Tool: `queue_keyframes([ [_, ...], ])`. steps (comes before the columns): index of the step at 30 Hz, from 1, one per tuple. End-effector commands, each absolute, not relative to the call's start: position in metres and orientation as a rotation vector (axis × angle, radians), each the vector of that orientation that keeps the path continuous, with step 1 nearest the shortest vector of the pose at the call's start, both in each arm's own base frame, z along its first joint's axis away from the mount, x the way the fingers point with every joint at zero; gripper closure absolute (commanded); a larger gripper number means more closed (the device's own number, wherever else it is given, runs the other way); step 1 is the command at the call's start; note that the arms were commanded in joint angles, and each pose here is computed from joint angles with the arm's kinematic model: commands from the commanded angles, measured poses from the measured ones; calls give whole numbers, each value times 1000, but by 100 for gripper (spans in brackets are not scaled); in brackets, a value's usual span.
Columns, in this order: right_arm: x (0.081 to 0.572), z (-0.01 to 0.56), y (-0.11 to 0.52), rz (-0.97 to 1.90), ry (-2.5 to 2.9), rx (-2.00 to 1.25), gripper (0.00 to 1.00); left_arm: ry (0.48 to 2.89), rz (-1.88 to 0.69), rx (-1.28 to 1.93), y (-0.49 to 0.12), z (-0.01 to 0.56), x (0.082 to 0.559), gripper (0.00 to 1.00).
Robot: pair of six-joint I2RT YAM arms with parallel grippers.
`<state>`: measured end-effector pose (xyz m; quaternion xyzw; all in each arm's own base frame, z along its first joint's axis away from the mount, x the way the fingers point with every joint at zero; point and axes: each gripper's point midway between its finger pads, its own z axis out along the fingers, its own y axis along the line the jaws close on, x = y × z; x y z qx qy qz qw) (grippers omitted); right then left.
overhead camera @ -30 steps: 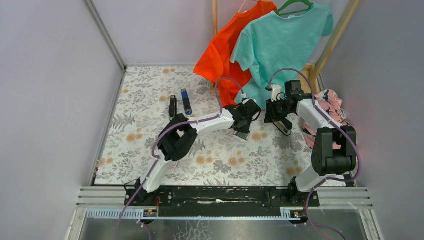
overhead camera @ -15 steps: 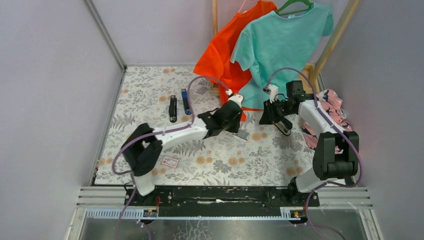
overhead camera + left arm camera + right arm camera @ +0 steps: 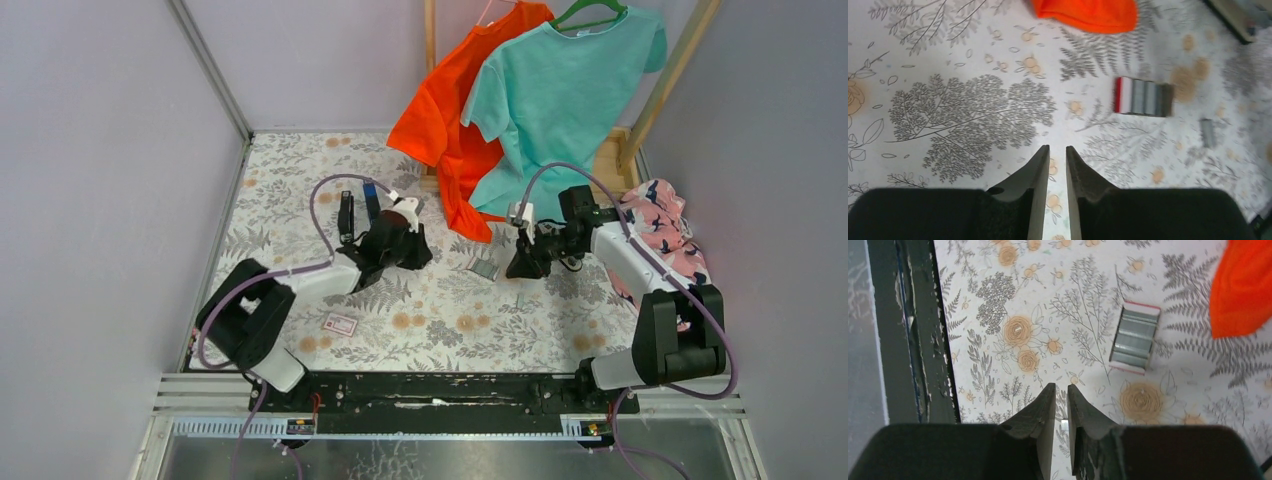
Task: Unload the staples from the stapler
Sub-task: Move the staple box to the center of the board.
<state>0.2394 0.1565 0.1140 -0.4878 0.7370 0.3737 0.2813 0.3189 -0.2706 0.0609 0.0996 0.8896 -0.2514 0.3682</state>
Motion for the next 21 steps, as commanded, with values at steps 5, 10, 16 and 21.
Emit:
queue_keyframes([
  [5, 207, 108, 183, 1010, 1633, -1666, 79, 1716, -800, 332, -270, 182, 312, 69],
  [10, 208, 97, 202, 939, 1665, -1727, 79, 1598, -802, 219, -241, 197, 303, 25],
  [16, 204, 79, 215, 914, 1749, -1784, 79, 1608, -946, 190, -235, 191, 293, 0],
  [21, 202, 67, 224, 869, 1782, -1839, 79, 1582, -962, 179, -224, 196, 286, 0],
])
